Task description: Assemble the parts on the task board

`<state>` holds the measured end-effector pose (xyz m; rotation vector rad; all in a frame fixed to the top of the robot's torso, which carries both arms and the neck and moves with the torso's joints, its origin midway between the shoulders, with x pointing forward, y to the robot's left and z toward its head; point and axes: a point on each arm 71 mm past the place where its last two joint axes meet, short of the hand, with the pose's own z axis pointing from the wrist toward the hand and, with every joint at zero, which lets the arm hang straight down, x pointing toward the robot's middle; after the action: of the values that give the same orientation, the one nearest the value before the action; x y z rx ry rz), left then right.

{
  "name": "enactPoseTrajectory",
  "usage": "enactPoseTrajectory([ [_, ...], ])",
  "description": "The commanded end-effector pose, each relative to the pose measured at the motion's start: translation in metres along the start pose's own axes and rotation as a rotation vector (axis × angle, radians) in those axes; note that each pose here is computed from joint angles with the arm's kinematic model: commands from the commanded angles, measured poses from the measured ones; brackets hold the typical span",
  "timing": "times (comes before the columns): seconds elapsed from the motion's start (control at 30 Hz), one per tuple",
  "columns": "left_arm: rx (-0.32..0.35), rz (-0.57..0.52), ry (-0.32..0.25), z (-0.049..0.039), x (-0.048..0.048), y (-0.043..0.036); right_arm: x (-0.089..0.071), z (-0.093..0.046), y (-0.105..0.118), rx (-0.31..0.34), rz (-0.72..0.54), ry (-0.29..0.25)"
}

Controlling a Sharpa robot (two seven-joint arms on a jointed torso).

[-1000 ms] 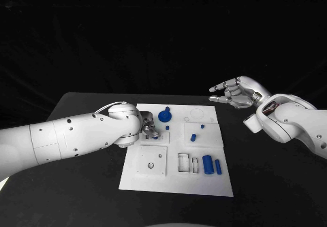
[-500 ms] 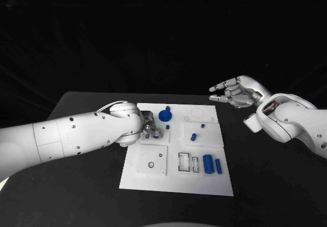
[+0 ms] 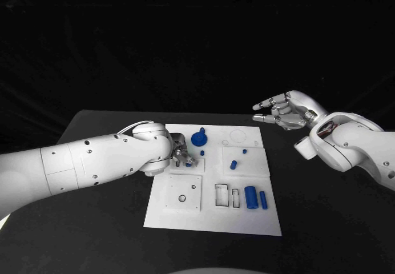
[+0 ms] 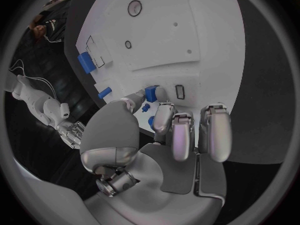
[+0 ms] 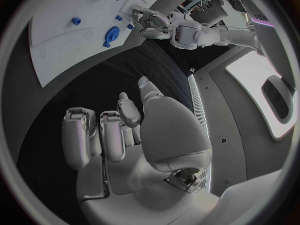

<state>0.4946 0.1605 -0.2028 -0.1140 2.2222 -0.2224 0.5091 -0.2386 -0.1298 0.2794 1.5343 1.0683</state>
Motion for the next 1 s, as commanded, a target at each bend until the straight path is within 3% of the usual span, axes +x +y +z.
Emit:
enactPoseTrajectory([
  [0.03, -0.085, -0.003, 0.019, 0.0006, 0.003, 0.0056, 0.001, -0.0002, 0.0004, -0.002, 0.001, 0.009],
  [1.0, -0.113, -0.033, 0.039, 0.0013, 0.0007, 0.0134, -0.0047, -0.005, -0.0039, 0.013, -0.012, -0.002],
])
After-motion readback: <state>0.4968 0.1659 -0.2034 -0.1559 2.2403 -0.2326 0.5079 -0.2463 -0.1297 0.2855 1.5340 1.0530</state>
